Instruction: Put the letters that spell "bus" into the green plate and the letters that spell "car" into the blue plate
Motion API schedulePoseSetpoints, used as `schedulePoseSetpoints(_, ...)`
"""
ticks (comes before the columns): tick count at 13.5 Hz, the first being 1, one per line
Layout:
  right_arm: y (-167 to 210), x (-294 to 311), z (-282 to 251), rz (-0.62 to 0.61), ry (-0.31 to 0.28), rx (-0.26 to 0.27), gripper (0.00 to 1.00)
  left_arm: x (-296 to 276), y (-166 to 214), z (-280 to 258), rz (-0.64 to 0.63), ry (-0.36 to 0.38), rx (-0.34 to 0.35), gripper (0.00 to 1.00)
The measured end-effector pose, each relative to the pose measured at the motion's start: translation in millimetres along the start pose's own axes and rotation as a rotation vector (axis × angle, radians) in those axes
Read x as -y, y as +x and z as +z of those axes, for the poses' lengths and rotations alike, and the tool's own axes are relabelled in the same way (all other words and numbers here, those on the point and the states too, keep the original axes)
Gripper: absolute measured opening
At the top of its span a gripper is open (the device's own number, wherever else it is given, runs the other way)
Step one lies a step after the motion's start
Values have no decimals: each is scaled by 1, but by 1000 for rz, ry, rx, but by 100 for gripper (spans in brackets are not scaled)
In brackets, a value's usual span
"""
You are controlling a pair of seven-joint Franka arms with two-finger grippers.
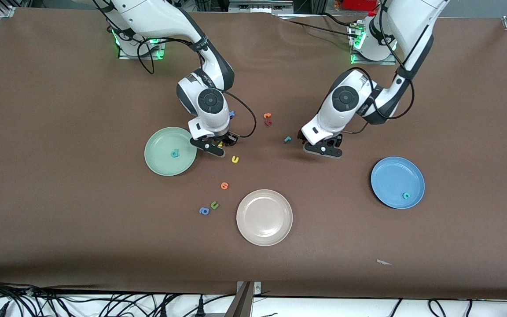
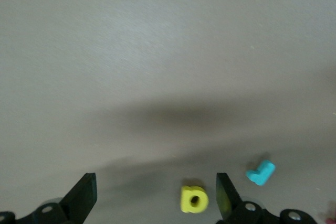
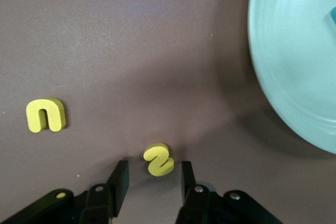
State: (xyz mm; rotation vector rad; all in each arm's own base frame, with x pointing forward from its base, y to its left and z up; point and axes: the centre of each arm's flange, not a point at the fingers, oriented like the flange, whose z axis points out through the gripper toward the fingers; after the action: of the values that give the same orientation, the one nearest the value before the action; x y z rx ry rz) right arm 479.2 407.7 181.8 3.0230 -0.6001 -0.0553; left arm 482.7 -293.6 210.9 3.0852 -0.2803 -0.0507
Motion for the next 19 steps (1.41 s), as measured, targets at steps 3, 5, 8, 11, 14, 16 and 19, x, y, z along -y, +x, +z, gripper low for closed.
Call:
schedulePoseSetpoints(3,0,0,4,-7,9,-4,48,-14,-8,4,2,-1,-1,100)
schedulePoseSetpoints(5,0,0,5,-8,13,-7,44,-15,-13,10,1,14,-1,98)
schedulePoseSetpoints(8,1,1,5,-10,16,-8,36,-16,-21,25,3,44,0,95)
schedulePoseSetpoints(11,1,1,4,-10,19,-10,22,-18,-26,38,-1,43,21,93)
schedulePoseSetpoints(14,12,-2,-4,-14,25,-24,22,-26,-30,40,2,43,24,85)
schedulePoseSetpoints(16,33,-15,-22,-36,-1,-34,22,-32,-33,41,-3,43,24,78)
schedulePoseSetpoints(19,81,-59,-57,-104,-86,-20,22,-35,-34,41,-7,44,24,67)
